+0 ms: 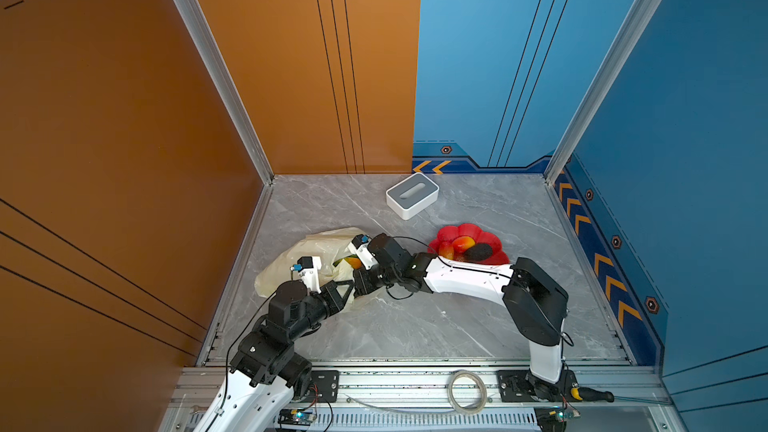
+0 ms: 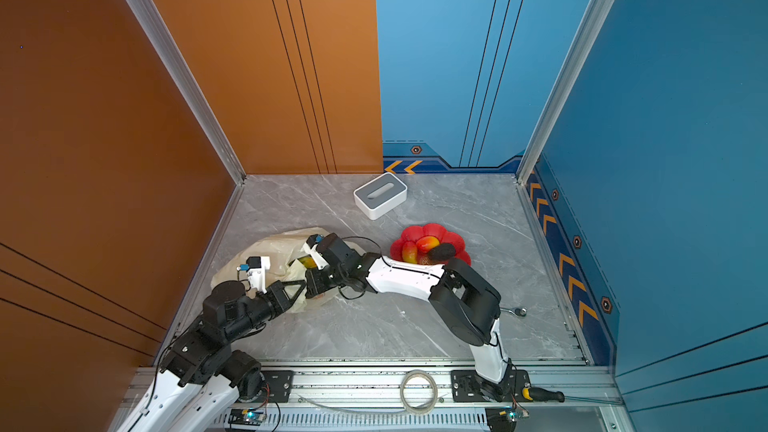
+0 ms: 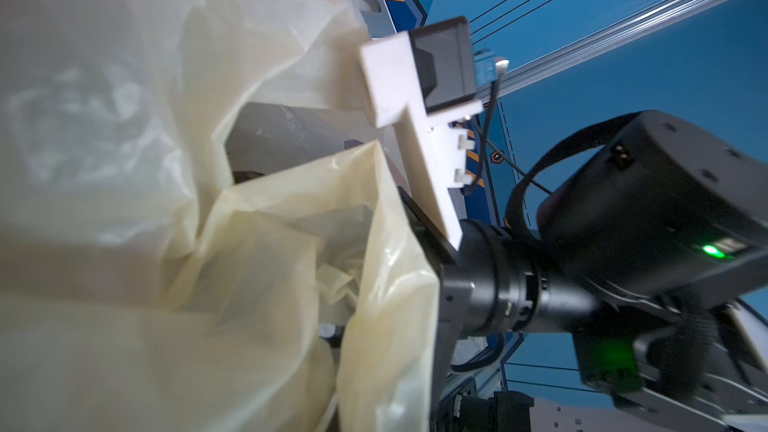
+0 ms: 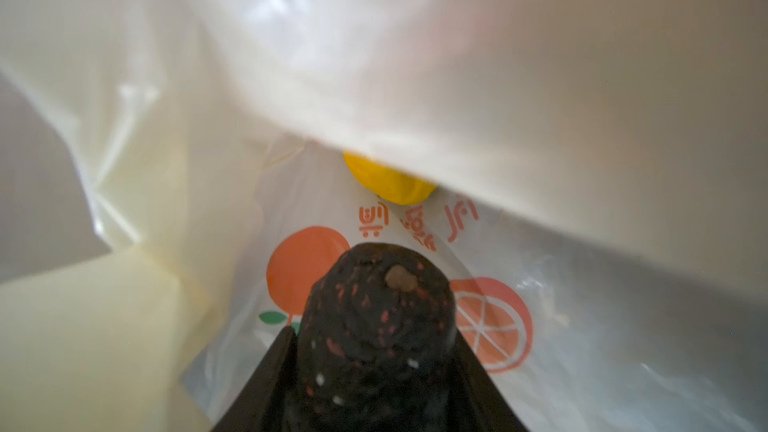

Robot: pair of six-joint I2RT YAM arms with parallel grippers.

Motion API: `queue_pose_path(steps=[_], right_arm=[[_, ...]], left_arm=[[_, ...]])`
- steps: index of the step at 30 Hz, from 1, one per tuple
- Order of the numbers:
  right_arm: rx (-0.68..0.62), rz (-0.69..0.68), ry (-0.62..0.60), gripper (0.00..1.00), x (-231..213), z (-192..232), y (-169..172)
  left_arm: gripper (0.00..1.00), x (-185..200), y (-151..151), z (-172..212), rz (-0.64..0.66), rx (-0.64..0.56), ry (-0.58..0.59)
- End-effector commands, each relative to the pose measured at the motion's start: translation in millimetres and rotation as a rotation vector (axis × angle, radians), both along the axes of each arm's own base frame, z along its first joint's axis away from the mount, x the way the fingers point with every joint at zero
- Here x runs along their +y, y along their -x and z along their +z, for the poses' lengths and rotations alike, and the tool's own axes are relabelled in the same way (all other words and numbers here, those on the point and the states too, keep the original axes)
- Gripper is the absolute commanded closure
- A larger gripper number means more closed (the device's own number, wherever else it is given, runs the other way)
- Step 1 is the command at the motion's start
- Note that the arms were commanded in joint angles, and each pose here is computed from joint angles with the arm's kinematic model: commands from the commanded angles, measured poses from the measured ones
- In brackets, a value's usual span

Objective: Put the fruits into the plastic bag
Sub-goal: 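Carry the avocado into the bag mouth held by the left gripper, then lower the dark avocado deep into the bag and open the right gripper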

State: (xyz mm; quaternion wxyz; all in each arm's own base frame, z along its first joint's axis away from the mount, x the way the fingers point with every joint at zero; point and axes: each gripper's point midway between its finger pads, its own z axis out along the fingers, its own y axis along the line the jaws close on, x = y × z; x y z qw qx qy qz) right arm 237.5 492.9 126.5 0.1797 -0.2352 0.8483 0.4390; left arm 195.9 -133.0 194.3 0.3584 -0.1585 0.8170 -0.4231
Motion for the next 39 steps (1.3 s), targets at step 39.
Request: queue_pose_path(steps=[39], right_arm=[[0.424,-0.218,-0.326,0.61,104,-46,-27]], left_arm=[[1.0,-12,-14,5,-0.015,-0.039,0.071]])
